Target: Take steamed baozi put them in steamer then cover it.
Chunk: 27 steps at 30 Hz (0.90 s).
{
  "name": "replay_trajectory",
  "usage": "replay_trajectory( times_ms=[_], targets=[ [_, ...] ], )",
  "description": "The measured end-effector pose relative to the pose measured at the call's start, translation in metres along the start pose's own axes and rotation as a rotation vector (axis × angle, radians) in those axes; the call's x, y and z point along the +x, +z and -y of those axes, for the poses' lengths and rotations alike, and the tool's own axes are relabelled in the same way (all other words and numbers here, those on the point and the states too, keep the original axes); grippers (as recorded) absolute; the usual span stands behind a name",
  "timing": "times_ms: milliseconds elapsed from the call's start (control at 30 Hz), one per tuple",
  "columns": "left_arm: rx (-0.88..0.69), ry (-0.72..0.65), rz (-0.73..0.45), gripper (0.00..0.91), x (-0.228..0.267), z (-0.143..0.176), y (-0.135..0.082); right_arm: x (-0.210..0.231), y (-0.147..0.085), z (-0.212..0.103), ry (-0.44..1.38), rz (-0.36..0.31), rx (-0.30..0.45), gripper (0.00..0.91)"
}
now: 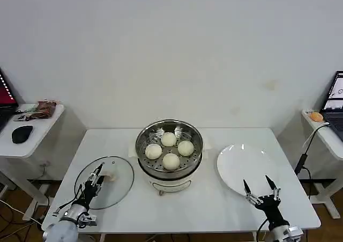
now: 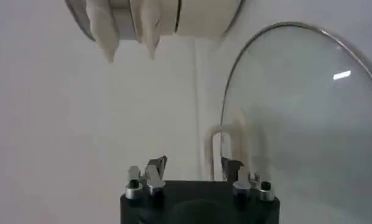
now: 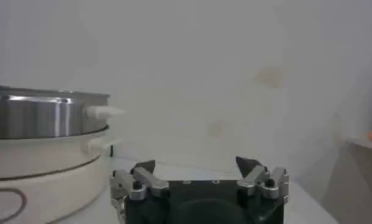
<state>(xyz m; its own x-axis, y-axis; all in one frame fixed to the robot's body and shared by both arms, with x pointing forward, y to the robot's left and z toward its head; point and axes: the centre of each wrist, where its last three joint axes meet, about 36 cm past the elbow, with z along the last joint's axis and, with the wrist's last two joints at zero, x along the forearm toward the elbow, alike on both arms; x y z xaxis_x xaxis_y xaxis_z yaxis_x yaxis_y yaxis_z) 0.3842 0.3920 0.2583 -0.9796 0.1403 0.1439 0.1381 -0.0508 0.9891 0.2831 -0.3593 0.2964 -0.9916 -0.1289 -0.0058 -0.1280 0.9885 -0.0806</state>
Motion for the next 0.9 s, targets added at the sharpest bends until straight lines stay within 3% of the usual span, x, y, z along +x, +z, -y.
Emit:
replay_trajectory(
  times_ms=[433, 600, 900],
  targets=[
    [0.011, -0.004, -0.005, 0.252, -0.01, 0.009, -0.006, 0.006, 0.001, 0.0, 0.002, -0.005, 0.004, 0.907],
    [0.01, -0.009, -0.011, 0.232, -0.011, 0.013, -0.005, 0.006, 0.0, 0.0, 0.003, -0.001, 0.006, 0.907],
    [0.021, -0.029, -0.02, 0.081, -0.008, 0.02, -0.005, 0.007, -0.003, 0.003, 0.007, 0.006, 0.013, 0.907]
  ],
)
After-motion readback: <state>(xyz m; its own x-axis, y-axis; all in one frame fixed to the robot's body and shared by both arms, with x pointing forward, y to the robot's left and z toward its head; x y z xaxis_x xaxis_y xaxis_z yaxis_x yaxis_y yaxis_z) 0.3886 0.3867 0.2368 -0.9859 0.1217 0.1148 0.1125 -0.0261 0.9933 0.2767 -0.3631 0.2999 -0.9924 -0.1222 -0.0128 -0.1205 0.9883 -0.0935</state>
